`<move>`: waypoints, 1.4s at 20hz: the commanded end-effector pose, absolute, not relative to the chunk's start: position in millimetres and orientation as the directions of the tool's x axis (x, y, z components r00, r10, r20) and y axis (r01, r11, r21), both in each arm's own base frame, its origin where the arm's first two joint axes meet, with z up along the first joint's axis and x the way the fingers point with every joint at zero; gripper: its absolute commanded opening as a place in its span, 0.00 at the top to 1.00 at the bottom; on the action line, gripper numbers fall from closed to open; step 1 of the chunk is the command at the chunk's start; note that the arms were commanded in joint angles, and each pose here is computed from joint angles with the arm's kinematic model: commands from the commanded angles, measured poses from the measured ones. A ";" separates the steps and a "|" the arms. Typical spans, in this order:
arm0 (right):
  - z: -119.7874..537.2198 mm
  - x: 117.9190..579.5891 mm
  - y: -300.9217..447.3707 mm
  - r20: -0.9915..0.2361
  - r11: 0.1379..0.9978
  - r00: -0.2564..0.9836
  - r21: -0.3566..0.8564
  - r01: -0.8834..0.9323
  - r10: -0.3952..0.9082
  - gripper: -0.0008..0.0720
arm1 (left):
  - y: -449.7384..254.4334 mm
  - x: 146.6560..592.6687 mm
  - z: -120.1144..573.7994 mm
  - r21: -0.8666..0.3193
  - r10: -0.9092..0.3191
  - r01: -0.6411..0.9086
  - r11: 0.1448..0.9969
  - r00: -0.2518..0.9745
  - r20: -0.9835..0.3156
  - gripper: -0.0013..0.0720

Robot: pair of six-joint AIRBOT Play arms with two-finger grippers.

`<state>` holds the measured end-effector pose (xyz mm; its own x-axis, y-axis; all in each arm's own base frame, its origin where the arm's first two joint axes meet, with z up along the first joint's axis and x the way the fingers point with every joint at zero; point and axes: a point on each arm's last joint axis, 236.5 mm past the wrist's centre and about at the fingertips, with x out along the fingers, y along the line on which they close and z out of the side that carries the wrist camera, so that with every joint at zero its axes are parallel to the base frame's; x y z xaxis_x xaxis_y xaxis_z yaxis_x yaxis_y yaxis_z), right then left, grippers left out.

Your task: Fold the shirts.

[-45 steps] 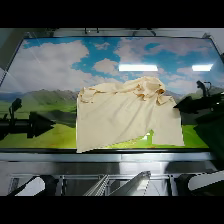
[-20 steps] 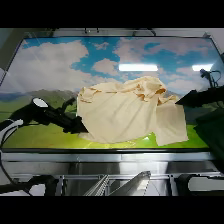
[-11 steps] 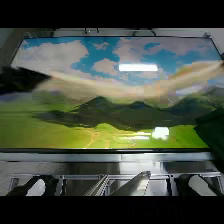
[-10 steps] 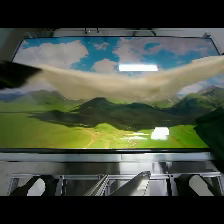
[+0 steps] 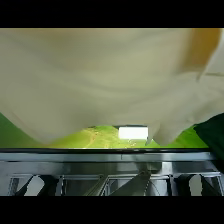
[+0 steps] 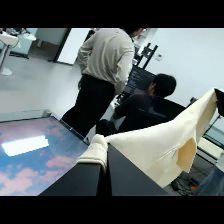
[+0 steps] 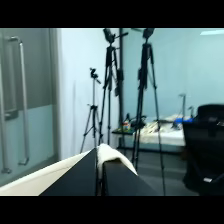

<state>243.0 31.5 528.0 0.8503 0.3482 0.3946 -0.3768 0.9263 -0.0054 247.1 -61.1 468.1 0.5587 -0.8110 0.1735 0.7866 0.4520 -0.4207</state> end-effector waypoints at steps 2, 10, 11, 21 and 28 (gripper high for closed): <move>516.6 245.4 41.9 0.302 0.927 0.878 -0.071 -0.368 0.372 0.96 | -60.1 281.1 449.8 -0.445 -0.835 0.748 0.493 0.551 -0.001 0.96; 260.5 418.8 4.7 -0.156 0.816 0.849 0.408 -0.410 0.505 0.96 | -71.5 435.1 200.6 -0.735 -0.831 0.388 0.556 0.281 -0.480 0.96; 213.0 447.5 12.0 -0.213 0.809 0.830 0.441 -0.389 0.515 0.96 | -75.5 449.5 157.9 -0.753 -0.830 0.348 0.558 0.222 -0.512 0.96; 26.4 553.7 10.2 -0.305 0.697 0.765 0.672 -0.249 0.567 0.96 | -75.6 546.0 -22.6 -0.817 -0.829 0.157 0.555 0.179 -0.530 0.97; -74.8 465.8 -17.0 -0.663 0.781 0.458 0.612 -0.125 0.592 0.96 | -60.0 489.0 -89.2 -0.764 -0.764 0.010 0.645 -0.022 -0.645 0.97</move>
<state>507.2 -3.2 -27.5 0.6119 0.6097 -0.5038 -0.1956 0.7339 0.6505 514.8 -70.8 -57.0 0.0751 -0.8107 -0.5806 0.0732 0.5852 -0.8076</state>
